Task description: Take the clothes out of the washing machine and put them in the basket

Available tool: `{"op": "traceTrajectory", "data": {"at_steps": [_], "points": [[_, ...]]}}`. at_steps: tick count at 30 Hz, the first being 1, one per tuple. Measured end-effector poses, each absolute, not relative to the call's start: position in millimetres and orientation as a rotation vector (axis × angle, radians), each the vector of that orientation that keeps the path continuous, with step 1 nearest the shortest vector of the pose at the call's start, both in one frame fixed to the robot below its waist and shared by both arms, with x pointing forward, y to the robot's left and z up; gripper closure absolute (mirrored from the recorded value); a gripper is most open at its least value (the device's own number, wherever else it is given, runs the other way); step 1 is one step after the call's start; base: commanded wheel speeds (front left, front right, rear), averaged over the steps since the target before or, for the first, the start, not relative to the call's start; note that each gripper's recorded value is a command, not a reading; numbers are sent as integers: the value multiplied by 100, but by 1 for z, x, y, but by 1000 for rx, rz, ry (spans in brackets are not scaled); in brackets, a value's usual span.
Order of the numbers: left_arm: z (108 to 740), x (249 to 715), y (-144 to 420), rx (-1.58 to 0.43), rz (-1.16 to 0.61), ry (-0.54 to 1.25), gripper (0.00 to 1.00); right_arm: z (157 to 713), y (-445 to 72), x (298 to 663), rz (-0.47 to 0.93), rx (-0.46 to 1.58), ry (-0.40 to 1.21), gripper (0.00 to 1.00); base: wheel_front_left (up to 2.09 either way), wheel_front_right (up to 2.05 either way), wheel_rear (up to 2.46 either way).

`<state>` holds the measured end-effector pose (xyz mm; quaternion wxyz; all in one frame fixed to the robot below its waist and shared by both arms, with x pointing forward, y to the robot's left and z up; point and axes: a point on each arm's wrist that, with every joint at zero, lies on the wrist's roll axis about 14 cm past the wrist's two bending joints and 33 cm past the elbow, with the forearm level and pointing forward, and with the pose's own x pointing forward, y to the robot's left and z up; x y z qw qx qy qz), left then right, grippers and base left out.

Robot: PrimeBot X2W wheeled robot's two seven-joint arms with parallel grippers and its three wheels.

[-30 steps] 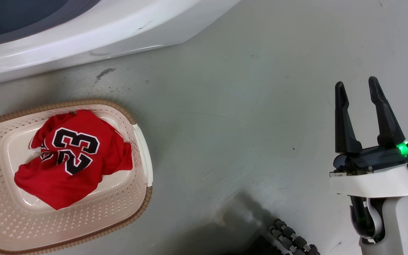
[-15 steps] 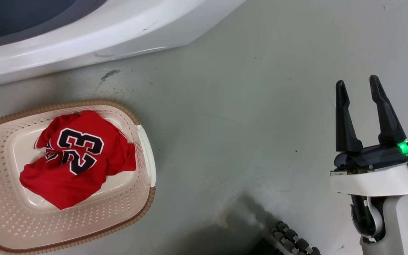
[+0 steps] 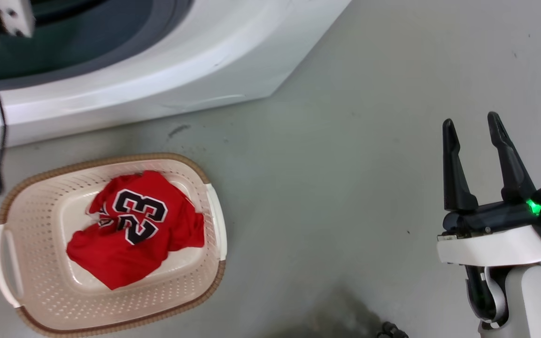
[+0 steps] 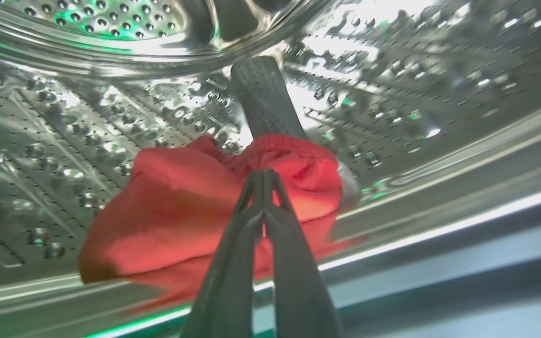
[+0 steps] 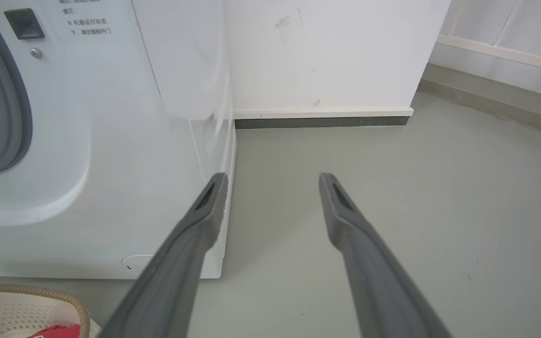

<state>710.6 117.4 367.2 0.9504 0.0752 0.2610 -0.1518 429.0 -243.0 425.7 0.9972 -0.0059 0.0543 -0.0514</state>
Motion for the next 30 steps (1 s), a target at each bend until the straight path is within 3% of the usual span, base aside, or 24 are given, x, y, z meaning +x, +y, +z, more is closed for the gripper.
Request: {"op": "traceTrajectory", "data": {"at_steps": [30], "points": [[507, 553, 96, -6, -413, 56, 100, 497, -195, 378, 23, -6, -56, 0, 0, 0, 0]]}}
